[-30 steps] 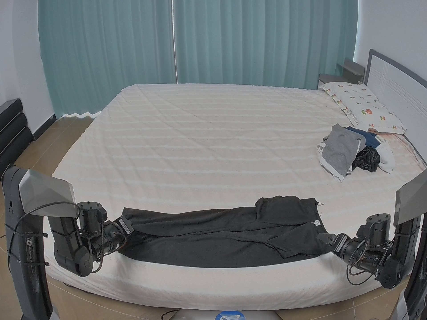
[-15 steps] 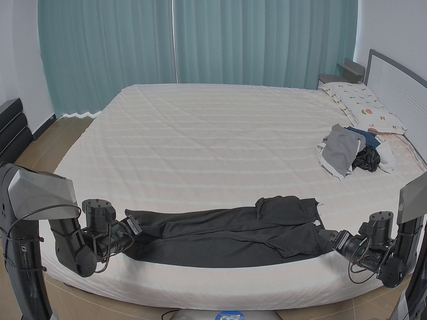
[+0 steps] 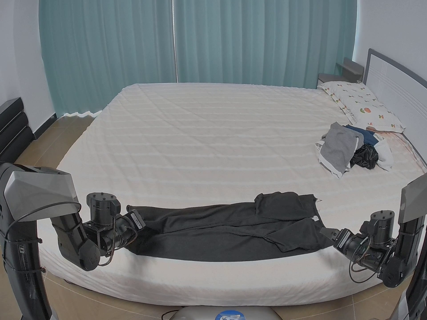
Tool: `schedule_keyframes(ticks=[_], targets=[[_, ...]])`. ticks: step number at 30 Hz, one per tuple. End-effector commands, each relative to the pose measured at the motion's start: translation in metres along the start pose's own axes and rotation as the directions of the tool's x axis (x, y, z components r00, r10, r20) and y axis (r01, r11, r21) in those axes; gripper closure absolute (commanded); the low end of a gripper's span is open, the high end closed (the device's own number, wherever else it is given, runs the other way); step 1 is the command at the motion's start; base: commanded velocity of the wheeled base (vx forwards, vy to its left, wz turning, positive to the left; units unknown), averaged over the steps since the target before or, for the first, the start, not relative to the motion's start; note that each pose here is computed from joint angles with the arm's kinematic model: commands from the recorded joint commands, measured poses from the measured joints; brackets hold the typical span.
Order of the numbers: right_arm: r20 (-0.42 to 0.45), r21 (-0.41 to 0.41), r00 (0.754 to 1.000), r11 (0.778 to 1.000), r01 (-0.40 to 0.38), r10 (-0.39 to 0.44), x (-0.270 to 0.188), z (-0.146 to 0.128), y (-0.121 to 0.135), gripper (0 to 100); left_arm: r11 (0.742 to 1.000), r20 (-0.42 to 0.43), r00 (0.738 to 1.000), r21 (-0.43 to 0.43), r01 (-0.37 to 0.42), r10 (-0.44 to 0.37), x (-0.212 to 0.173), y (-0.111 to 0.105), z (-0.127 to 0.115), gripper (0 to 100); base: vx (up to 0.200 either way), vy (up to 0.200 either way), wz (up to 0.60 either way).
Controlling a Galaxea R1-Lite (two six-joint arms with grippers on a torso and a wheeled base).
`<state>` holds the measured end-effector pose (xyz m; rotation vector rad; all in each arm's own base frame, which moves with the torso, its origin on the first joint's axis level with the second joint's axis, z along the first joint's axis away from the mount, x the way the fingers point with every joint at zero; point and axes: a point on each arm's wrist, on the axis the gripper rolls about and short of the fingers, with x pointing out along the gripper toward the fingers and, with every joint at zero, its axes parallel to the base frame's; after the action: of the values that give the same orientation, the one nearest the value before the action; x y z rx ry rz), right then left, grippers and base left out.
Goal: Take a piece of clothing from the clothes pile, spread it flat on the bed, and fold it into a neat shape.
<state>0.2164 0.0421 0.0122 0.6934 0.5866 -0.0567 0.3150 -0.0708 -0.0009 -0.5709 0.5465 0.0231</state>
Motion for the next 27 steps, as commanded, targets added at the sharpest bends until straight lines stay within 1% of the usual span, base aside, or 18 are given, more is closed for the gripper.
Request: schedule_keyframes(ticks=[1,6,7,10,14,19,20,22,25,27], targets=[[0.001,-0.003,1.000,1.000,0.014,-0.014,-0.003,-0.002,-0.002,0,1.000,0.024,1.000,-0.003,0.005,-0.005,0.005,-0.001,0.006,100,0.000,0.000,0.00],[0.001,-0.003,1.000,1.000,0.013,-0.013,-0.003,-0.002,-0.001,0,1.000,0.022,1.000,-0.011,-0.011,0.012,0.015,-0.003,0.015,100,0.000,0.000,0.00],[0.001,-0.004,1.000,1.000,0.015,-0.015,-0.003,-0.002,-0.001,0,1.000,0.001,1.000,-0.013,-0.026,0.026,0.016,-0.004,0.016,100,0.000,0.000,0.00],[0.003,-0.004,1.000,1.000,0.015,-0.015,-0.003,-0.002,-0.002,0,0.999,-0.016,0.999,-0.010,-0.035,0.035,0.015,-0.008,0.017,100,0.000,0.000,0.00],[0.001,-0.004,1.000,1.000,0.015,-0.015,-0.003,-0.002,-0.001,0,0.999,-0.003,0.999,-0.007,-0.037,0.037,0.010,-0.018,0.017,100,0.000,0.000,0.00],[0.002,-0.003,1.000,1.000,0.014,-0.014,-0.003,-0.002,-0.001,0,1.000,-0.010,1.000,0.009,-0.029,0.029,0.007,-0.028,0.014,100,0.000,-0.200,0.00],[0.002,-0.003,1.000,1.000,0.014,-0.014,-0.003,-0.002,-0.001,0,0.999,-0.025,0.999,0.017,-0.028,0.029,0.006,-0.034,0.012,100,0.000,-0.200,0.00],[0.002,-0.003,1.000,1.000,0.014,-0.014,-0.003,-0.002,-0.001,0,0.999,-0.030,0.999,0.021,-0.031,0.032,0.006,-0.036,0.012,100,0.000,-0.200,0.00],[0.002,-0.003,1.000,1.000,0.014,-0.014,-0.003,-0.002,-0.001,0,0.999,-0.055,0.998,0.015,-0.042,0.043,0.004,-0.049,0.010,100,0.000,-0.200,0.00],[0.003,-0.003,1.000,1.000,0.015,-0.015,-0.003,-0.002,-0.002,0,0.999,-0.055,0.997,0.011,-0.050,0.050,0.002,-0.056,0.012,100,0.000,-0.200,0.00]])
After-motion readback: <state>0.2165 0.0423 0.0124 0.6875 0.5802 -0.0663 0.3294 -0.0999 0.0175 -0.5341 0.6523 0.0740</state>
